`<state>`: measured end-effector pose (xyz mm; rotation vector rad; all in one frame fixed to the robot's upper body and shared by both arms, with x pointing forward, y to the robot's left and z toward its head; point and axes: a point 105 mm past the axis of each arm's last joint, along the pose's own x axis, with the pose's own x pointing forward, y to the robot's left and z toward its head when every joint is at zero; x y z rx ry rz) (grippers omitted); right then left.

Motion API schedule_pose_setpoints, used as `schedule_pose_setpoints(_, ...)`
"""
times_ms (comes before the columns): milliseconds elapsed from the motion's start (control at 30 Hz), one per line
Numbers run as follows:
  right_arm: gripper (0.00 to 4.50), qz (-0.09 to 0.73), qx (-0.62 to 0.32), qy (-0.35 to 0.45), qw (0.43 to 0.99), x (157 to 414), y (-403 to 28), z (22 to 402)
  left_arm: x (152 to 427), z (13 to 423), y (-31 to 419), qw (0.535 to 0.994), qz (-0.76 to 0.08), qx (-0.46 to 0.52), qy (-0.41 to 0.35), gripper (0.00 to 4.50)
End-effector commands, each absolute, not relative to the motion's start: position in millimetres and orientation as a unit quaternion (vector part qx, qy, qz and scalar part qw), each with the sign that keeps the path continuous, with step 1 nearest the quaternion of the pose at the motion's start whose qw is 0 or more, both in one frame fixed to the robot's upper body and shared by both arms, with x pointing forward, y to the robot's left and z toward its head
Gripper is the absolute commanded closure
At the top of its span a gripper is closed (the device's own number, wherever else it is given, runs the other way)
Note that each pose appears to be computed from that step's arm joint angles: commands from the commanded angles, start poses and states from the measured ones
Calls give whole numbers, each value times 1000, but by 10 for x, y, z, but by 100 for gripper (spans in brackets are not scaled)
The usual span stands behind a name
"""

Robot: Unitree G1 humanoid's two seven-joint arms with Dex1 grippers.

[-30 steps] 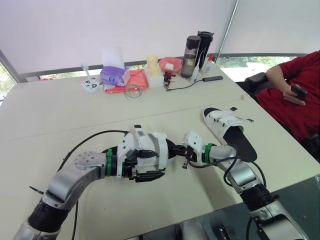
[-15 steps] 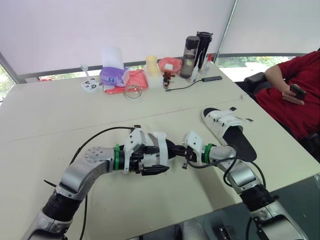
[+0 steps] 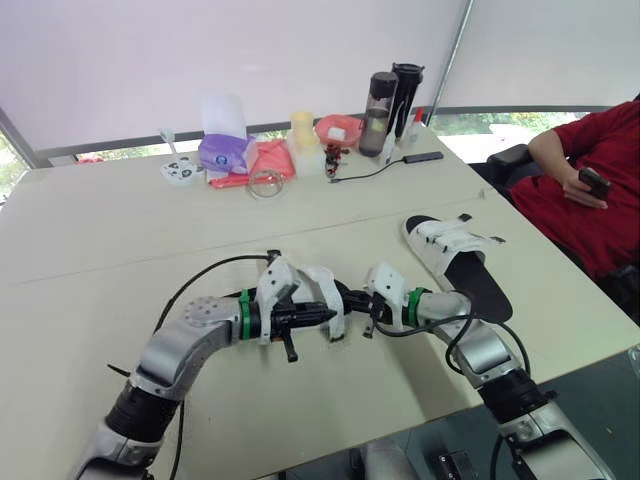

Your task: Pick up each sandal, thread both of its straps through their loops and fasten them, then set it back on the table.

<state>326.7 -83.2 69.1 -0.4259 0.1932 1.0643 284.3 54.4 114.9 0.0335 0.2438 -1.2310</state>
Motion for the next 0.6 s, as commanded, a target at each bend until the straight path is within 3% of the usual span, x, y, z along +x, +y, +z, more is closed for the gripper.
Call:
schedule_pose_setpoints(33, 450, 467, -209, 249, 822, 3078, -1123, -79, 2914, 1302, 499, 815, -572, 5, 91, 446)
schedule_pose_setpoints(367, 450, 464, -209, 249, 824, 3084, -1128, -85, 3112, 1882, 767, 810, -571, -112, 67, 446)
schedule_pose_setpoints(600, 450, 466, -209, 249, 823, 3082, -1118, -90, 3202, 1834, 980, 808, -576, -76, 100, 446)
